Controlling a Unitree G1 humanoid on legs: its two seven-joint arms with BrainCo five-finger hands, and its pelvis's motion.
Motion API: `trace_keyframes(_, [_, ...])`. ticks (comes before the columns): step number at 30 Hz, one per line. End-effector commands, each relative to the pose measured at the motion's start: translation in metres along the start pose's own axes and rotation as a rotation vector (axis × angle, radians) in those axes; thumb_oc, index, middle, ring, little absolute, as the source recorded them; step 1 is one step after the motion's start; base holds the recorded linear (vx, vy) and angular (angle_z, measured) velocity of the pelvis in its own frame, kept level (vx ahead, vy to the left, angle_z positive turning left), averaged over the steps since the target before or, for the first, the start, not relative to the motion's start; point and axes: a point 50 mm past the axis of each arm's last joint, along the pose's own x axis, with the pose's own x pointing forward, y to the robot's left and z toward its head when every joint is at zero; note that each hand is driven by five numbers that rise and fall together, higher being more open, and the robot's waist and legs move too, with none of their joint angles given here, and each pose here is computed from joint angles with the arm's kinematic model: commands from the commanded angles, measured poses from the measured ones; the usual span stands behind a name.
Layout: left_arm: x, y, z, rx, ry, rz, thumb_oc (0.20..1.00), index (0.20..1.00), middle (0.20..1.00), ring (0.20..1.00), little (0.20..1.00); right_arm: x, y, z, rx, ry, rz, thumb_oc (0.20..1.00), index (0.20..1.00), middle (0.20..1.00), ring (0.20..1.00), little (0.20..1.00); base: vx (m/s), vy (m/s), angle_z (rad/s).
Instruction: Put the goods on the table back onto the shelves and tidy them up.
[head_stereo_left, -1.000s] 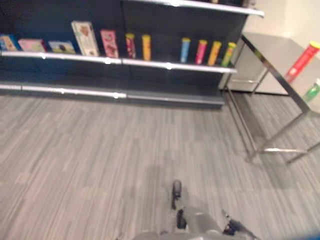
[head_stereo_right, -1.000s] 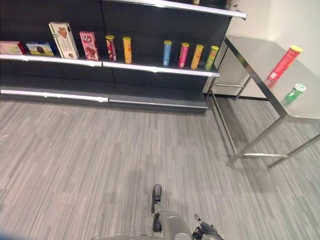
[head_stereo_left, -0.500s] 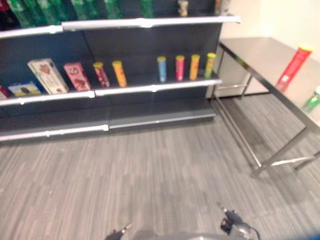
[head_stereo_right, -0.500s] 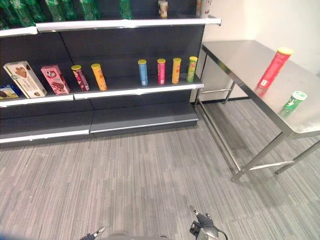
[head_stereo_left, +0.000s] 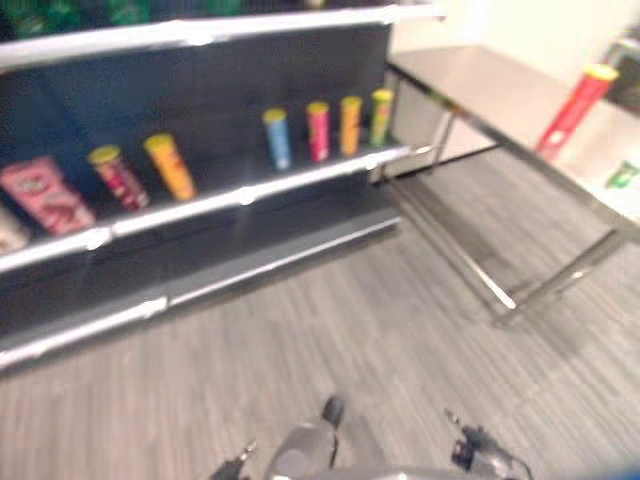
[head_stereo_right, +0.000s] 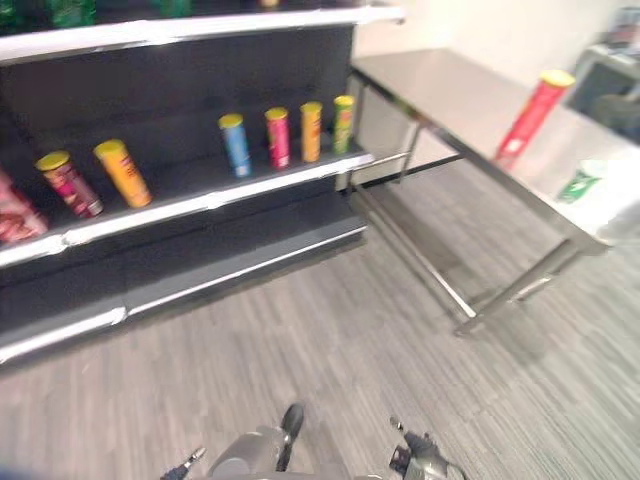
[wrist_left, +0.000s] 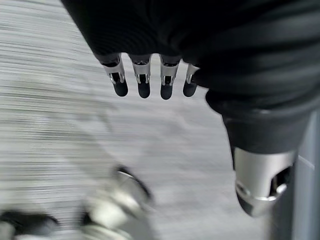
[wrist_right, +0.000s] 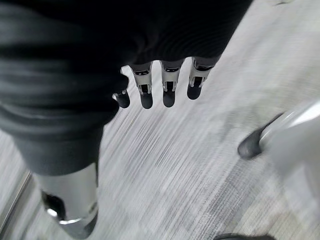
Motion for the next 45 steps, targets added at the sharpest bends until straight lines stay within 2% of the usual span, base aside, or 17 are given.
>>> trace_keyframes(1, [-0.004,0.007,-0.026,0.278,0.091,-0.008,1.0,1.0,1.0,1.0,1.0,0.001,-0.01,-0.008,0.08,0.046,-0.001,1.0,1.0,1.0,1.0,1.0,0.28,0.317,-1.36])
trace_keyframes(2, [-0.004,0.007,-0.026,0.278,0.091,-0.008,1.0,1.0,1.0,1.0,1.0,0.001,-0.01,-0.008,0.08,0.046,-0.001,1.0,1.0,1.0,1.0,1.0,0.21,0.46,-1.46])
trace_keyframes(3, [-0.004,0.012,-0.023,0.442,0.094,-0.014,1.0,1.0,1.0,1.0,1.0,0.0,-0.001,-0.002,0.053,0.028,0.026,1.0,1.0,1.0,1.0,1.0,0.14,0.372,-0.55])
trace_keyframes(6, [-0.006,0.023,-0.032,0.519,0.136,-0.002,1.0,1.0,1.0,1.0,1.0,-0.001,0.008,-0.001,-0.002,0.012,0.076,1.0,1.0,1.0,1.0,1.0,0.22,0.403,-0.98])
trace_keyframes(12, [-0.006,0.022,-0.032,0.499,0.142,-0.007,1.0,1.0,1.0,1.0,1.0,0.001,0.001,0.006,0.063,-0.001,0.039,1.0,1.0,1.0,1.0,1.0,0.23,0.119,-0.89])
trace_keyframes(17, [-0.004,0.001,-0.023,0.569,0.092,-0.064,1.0,1.0,1.0,1.0,1.0,0.003,-0.006,0.009,0.098,0.014,-0.008,1.0,1.0,1.0,1.0,1.0,0.37,0.048,-0.48])
trace_keyframes(18, [-0.002,-0.019,-0.009,0.664,0.017,-0.123,1.0,1.0,1.0,1.0,1.0,0.003,-0.016,0.001,0.108,0.054,-0.061,1.0,1.0,1.0,1.0,1.0,0.8,-0.004,0.12])
trace_keyframes(19, [-0.003,-0.022,-0.013,0.709,0.024,-0.139,1.0,1.0,1.0,1.0,1.0,0.002,-0.023,-0.007,0.105,0.087,-0.085,1.0,1.0,1.0,1.0,1.0,0.8,-0.007,0.24])
trace_keyframes(22, [-0.004,-0.016,-0.021,0.669,0.055,-0.126,1.0,1.0,1.0,1.0,1.0,0.001,-0.035,-0.019,0.135,0.141,-0.13,1.0,1.0,1.0,1.0,1.0,0.55,-0.025,0.61])
trace_keyframes(25, [-0.004,-0.009,-0.026,0.625,0.08,-0.095,1.0,1.0,1.0,1.0,1.0,0.001,-0.032,-0.018,0.118,0.132,-0.11,1.0,1.0,1.0,1.0,1.0,0.38,-0.12,0.11])
trace_keyframes(28, [-0.003,-0.002,-0.022,0.611,0.064,-0.067,1.0,1.0,1.0,1.0,1.0,0.005,-0.023,0.011,0.108,0.012,-0.068,1.0,1.0,1.0,1.0,1.0,0.32,-0.147,0.31])
trace_keyframes(32, [-0.002,-0.01,-0.01,0.601,0.003,-0.064,1.0,1.0,1.0,1.0,1.0,0.003,-0.002,0.056,0.078,-0.149,-0.027,1.0,1.0,1.0,1.0,1.0,0.2,-0.034,-0.27])
trace_keyframes(35, [-0.003,-0.011,-0.014,0.533,0.01,-0.051,1.0,1.0,1.0,1.0,1.0,0.002,0.006,0.061,0.04,-0.189,0.006,1.0,1.0,1.0,1.0,1.0,0.33,0.139,-0.8])
trace_keyframes(41, [-0.005,-0.005,-0.028,0.472,0.061,-0.036,1.0,1.0,1.0,1.0,1.0,0.0,0.016,0.052,-0.076,-0.188,0.045,1.0,1.0,1.0,1.0,1.0,0.33,0.127,-0.44])
trace_keyframes(45, [-0.009,0.01,-0.046,0.462,0.138,-0.009,1.0,1.0,1.0,1.0,1.0,0.0,0.014,0.026,-0.169,-0.113,0.061,1.0,1.0,1.0,1.0,1.0,0.47,0.285,-0.74])
